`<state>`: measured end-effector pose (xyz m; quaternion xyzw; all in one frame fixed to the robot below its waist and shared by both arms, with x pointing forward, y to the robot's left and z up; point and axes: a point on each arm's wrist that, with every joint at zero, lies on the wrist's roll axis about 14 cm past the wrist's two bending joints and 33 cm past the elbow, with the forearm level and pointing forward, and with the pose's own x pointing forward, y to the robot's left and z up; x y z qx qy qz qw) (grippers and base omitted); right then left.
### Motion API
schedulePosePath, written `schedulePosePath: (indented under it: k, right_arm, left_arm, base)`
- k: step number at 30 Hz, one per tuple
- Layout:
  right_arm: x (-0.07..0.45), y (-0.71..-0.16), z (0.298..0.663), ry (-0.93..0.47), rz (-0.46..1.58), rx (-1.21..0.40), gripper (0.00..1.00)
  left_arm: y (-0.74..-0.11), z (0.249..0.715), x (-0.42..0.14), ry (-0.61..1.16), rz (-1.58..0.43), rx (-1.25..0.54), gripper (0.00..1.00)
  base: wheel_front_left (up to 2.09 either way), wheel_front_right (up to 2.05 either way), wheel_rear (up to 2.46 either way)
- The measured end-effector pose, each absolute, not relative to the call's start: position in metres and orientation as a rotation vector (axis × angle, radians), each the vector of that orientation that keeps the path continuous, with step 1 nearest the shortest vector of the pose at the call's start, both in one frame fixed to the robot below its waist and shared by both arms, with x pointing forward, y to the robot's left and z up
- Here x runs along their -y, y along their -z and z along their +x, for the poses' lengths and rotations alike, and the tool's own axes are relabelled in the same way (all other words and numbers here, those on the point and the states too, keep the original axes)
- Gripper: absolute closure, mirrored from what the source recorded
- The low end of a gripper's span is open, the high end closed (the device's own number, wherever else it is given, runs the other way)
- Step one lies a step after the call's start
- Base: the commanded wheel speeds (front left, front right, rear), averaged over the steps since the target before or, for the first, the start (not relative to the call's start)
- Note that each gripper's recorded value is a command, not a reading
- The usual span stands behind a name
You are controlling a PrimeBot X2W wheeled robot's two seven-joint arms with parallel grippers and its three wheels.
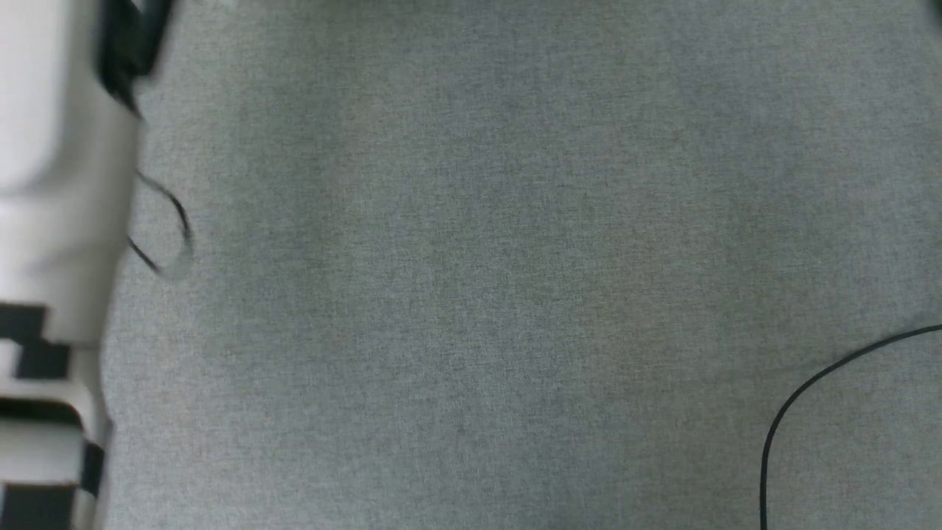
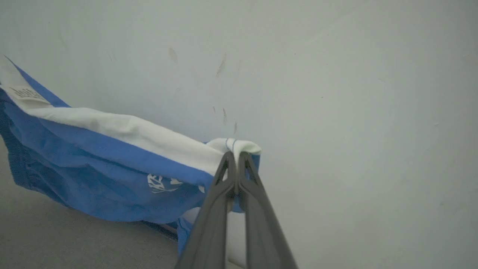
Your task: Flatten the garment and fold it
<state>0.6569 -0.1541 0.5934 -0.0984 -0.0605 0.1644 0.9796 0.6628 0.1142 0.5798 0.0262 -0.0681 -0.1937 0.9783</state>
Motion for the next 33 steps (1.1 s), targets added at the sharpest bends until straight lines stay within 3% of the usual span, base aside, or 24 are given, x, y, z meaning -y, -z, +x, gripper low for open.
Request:
schedulePosePath:
  k: [7, 13, 23, 33]
  right_arm:
    - [0.160, -0.504, 0.614, -0.346, -0.142, -0.098, 1.00]
    - [0.171, -0.446, 0.546, -0.361, -0.103, -0.281, 1.00]
    - [0.191, -0.420, 0.445, -0.388, -0.068, -0.488, 1.00]
    - [0.210, -0.419, 0.375, -0.385, -0.028, -0.623, 1.00]
  left_arm:
    - [-0.471, 0.603, -0.109, 0.427, 0.052, -0.109, 1.00]
    - [-0.419, 0.531, -0.114, 0.430, 0.008, -0.261, 1.00]
    - [-0.411, 0.439, -0.105, 0.483, -0.017, -0.336, 1.00]
    - [-0.420, 0.368, -0.104, 0.492, -0.031, -0.350, 1.00]
  base:
    - [0.00, 0.00, 0.00]
    - [0.00, 0.00, 0.00]
    - [0.00, 0.00, 0.00]
    - [0.00, 0.00, 0.00]
